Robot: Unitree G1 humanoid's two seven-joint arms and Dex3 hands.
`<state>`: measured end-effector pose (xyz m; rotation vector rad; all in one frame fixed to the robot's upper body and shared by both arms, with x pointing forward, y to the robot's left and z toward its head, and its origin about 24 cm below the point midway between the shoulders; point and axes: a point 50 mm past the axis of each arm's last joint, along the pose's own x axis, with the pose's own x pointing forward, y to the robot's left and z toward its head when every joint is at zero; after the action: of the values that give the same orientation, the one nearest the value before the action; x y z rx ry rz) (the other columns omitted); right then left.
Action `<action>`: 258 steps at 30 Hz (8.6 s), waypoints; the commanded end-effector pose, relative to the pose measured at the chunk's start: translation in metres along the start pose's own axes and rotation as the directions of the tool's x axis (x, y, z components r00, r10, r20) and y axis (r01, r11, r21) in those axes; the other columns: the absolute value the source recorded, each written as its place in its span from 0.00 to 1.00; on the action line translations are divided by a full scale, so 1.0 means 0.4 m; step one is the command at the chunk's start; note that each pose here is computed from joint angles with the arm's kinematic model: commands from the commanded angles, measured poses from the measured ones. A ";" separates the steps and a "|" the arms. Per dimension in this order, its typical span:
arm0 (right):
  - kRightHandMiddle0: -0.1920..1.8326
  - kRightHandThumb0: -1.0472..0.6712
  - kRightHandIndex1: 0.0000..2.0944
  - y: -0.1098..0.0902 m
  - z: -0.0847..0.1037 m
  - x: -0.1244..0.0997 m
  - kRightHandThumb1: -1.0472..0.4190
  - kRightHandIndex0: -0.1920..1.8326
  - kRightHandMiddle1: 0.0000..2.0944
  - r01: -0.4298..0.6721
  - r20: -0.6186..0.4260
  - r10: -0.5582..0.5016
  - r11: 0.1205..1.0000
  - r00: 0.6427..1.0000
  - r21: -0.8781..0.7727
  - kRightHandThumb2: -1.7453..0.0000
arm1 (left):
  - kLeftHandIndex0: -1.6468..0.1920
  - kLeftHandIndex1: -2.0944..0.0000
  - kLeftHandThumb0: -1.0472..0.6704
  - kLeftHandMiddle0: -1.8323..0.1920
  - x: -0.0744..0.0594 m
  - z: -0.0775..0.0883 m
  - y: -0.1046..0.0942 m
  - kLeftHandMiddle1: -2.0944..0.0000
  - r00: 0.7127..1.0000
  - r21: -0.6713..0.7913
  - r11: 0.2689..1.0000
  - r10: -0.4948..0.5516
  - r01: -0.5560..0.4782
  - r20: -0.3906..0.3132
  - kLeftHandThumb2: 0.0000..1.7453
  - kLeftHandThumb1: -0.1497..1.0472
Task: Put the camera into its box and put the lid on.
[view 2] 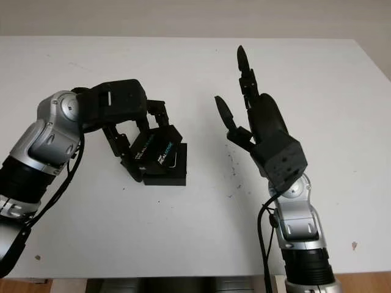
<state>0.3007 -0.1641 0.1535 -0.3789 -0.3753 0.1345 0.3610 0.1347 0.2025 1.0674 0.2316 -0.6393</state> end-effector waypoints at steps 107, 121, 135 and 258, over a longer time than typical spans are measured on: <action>0.06 0.19 0.03 0.003 -0.009 -0.009 0.00 0.06 0.03 0.001 -0.016 -0.003 0.994 1.000 -0.106 0.68 | 0.63 0.86 0.26 0.66 -0.303 0.060 0.056 0.21 0.963 0.656 0.717 0.084 -0.236 0.255 0.25 1.00; 0.06 0.19 0.03 0.000 -0.012 -0.010 0.00 0.06 0.03 -0.005 -0.024 0.002 0.993 1.000 -0.115 0.67 | 0.54 0.82 0.29 0.63 -0.335 0.064 0.098 0.39 0.957 0.433 0.889 0.020 -0.149 0.288 0.22 1.00; 0.05 0.20 0.02 -0.007 -0.016 -0.011 0.00 0.06 0.02 -0.005 -0.020 0.004 0.997 1.000 -0.074 0.69 | 0.87 0.98 0.15 0.89 -0.194 0.058 0.235 1.00 0.921 0.371 0.859 0.251 -0.354 0.297 0.03 0.96; 0.03 0.22 0.02 -0.007 -0.009 -0.017 0.00 0.02 0.03 0.015 -0.014 -0.016 1.000 1.000 -0.015 0.69 | 0.94 0.15 0.33 0.91 0.137 0.085 0.031 0.03 0.983 0.640 0.766 -0.160 0.063 0.094 0.16 1.00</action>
<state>0.2993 -0.1685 0.1476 -0.3990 -0.3455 0.1157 0.4075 0.0867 0.2033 1.6861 -0.0785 -0.9342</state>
